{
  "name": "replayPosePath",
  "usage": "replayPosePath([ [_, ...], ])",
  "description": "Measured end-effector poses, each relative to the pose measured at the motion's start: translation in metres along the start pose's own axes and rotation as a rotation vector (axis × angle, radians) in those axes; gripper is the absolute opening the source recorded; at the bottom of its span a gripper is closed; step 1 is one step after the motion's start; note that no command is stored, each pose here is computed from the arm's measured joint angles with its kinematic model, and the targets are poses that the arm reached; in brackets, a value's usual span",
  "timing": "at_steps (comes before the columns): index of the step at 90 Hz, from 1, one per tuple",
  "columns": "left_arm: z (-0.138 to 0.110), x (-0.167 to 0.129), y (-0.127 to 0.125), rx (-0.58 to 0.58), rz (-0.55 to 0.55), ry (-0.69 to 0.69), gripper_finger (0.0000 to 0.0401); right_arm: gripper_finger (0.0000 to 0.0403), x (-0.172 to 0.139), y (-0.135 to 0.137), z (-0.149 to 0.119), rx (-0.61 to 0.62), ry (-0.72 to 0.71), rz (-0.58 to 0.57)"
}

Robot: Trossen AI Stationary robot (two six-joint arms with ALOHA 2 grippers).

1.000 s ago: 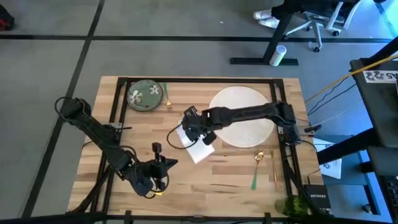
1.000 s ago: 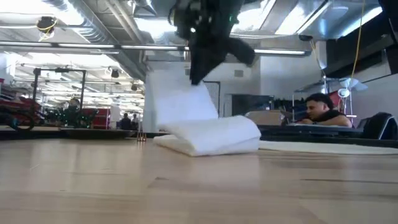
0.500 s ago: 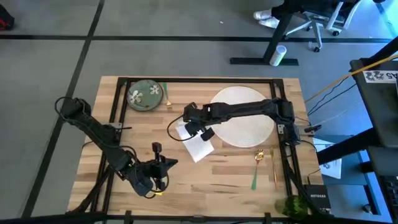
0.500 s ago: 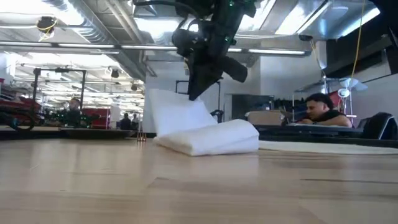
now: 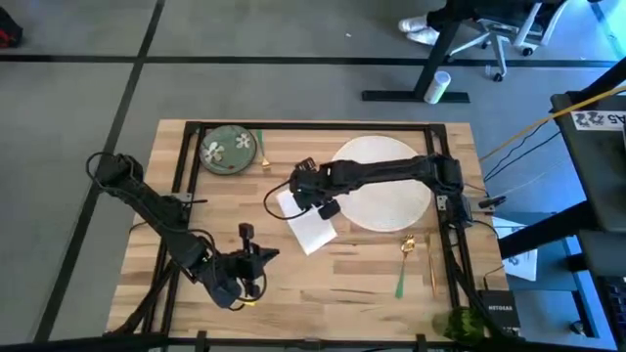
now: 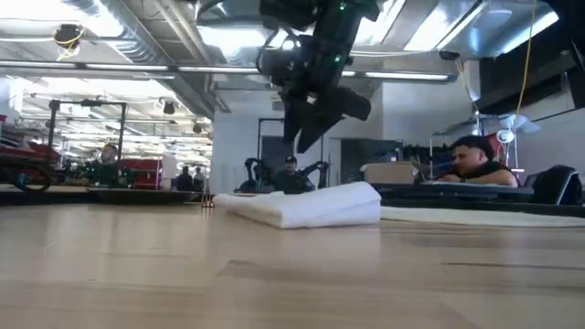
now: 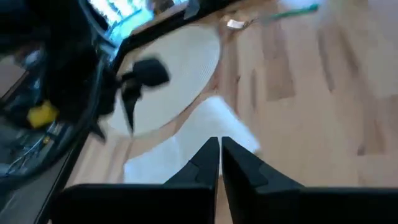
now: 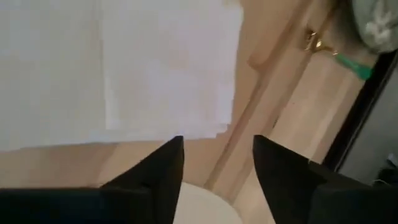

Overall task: Set table place
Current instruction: Fold the white table napkin

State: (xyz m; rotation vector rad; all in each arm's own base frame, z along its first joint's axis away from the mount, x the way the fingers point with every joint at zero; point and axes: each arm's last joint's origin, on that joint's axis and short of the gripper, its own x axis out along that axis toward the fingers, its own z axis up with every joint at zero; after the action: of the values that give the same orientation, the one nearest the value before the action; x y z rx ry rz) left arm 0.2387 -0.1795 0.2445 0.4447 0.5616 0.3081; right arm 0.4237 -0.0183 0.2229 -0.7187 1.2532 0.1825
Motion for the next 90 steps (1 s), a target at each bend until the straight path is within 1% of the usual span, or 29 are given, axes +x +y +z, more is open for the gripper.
replayPosePath([
  [5,-0.006,0.005,0.004,-0.019,0.024,0.046,0.0,0.0161,-0.002,0.004,0.0,-0.015,0.013,0.038],
  [10,-0.016,0.012,0.008,-0.036,0.043,0.098,0.0,0.0139,-0.004,0.01,0.001,-0.033,0.027,0.061],
  [16,-0.03,0.02,0.01,-0.059,0.048,0.158,0.0,0.0099,-0.005,0.016,0.003,-0.054,0.041,0.08],
  [24,-0.05,0.03,0.012,-0.11,0.044,0.227,0.0,0.0032,-0.008,0.024,0.003,-0.081,0.073,0.103],
  [29,-0.063,0.034,0.012,-0.141,0.052,0.261,0.0,0.0011,-0.009,0.028,0.003,-0.097,0.092,0.12],
  [36,-0.076,0.037,0.013,-0.174,0.067,0.29,0.0,0.0011,-0.012,0.035,0.002,-0.114,0.133,0.14],
  [44,-0.086,0.043,0.013,-0.205,0.039,0.311,0.0,0.0003,-0.018,0.045,0.0,-0.132,0.194,0.166],
  [52,-0.093,0.051,0.014,-0.227,0.002,0.315,0.0,0.0002,-0.031,0.058,0.001,-0.159,0.234,0.175],
  [58,-0.097,0.058,0.017,-0.234,0.002,0.316,0.0,0.0001,-0.046,0.068,0.002,-0.174,0.248,0.179],
  [76,-0.105,0.082,0.033,-0.271,-0.023,0.336,0.0,0.0,-0.093,0.098,0.006,-0.181,0.206,0.158],
  [90,-0.107,0.098,0.048,-0.288,-0.051,0.349,0.0,0.0,-0.12,0.117,0.008,-0.155,0.146,0.13],
])
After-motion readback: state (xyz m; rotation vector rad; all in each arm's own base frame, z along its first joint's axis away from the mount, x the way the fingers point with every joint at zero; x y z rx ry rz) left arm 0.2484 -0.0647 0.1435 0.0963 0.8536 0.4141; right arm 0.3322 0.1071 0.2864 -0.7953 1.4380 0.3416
